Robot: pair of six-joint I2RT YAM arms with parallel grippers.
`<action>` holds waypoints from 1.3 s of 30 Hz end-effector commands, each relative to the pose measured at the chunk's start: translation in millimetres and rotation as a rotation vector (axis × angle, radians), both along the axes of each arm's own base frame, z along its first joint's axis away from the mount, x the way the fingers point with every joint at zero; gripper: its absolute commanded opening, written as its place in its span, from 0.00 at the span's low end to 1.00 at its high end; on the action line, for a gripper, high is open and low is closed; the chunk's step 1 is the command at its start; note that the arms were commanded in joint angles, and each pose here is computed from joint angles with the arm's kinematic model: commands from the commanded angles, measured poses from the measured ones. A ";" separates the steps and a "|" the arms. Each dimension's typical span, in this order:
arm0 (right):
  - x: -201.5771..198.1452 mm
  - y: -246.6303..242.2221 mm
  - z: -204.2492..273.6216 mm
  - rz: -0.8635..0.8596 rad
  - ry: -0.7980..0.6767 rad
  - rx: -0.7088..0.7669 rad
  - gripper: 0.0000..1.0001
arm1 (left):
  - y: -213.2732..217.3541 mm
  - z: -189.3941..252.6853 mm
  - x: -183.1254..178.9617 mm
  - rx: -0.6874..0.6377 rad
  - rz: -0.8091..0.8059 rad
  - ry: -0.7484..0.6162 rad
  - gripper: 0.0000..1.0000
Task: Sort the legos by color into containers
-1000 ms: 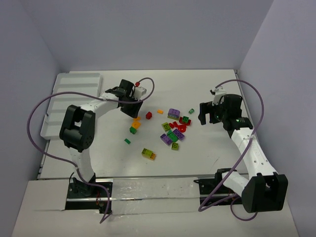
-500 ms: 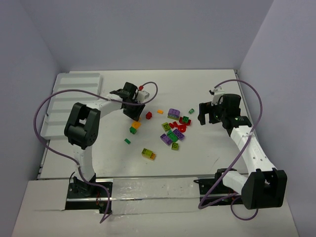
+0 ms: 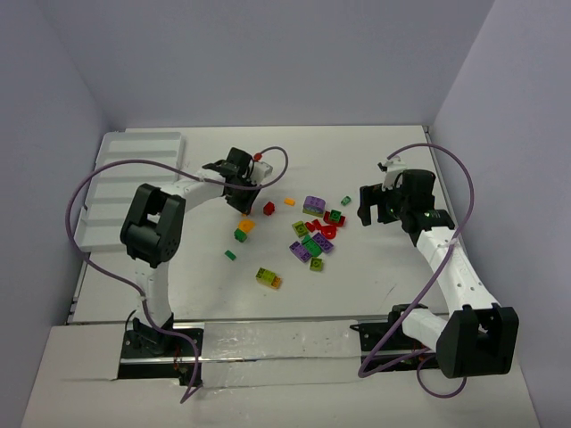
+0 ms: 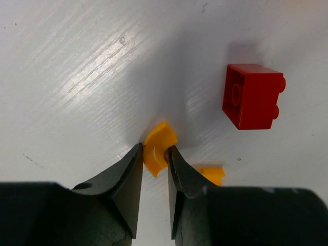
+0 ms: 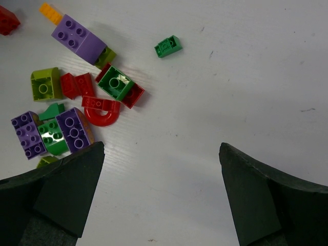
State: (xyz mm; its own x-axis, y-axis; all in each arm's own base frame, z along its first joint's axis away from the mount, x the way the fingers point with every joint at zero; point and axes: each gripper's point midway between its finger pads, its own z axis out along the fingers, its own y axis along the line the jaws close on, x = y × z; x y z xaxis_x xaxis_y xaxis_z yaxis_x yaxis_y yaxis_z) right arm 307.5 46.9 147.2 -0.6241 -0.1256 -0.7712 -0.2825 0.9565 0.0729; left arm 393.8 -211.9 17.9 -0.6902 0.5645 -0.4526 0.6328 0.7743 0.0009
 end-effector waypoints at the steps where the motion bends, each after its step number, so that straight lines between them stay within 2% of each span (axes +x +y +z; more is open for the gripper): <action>1: 10.2 1.0 21.5 0.003 -0.062 -0.005 1.00 | 1.1 2.0 5.5 0.018 0.006 -0.030 0.08; 4: 10.0 1.6 25.1 0.005 -0.069 -0.001 1.00 | 9.3 24.4 5.5 0.007 0.028 -0.063 0.00; 10: 8.5 3.7 29.9 0.012 -0.080 0.009 1.00 | 40.3 69.6 -1.5 -0.058 0.112 -0.068 0.00; 14: 7.3 4.2 32.9 0.017 -0.089 0.009 1.00 | 86.3 99.0 -10.4 -0.102 0.215 -0.071 0.00; 17: 7.7 5.7 32.7 0.025 -0.087 0.013 1.00 | 149.3 111.5 -24.1 -0.091 0.347 -0.081 0.00; 23: 10.3 10.2 33.7 0.038 -0.080 0.029 1.00 | 230.2 110.3 -57.5 -0.072 0.505 -0.077 0.00; 28: 11.2 12.2 33.1 0.041 -0.079 0.035 1.00 | 269.2 95.1 -78.3 -0.039 0.583 -0.062 0.00; 37: 11.2 12.4 32.0 0.043 -0.078 0.030 1.00 | 302.9 72.6 -74.3 -0.012 0.660 -0.046 0.03; 39: 10.8 10.9 29.8 0.039 -0.075 0.024 1.00 | 305.4 68.7 -71.8 -0.004 0.658 -0.041 0.07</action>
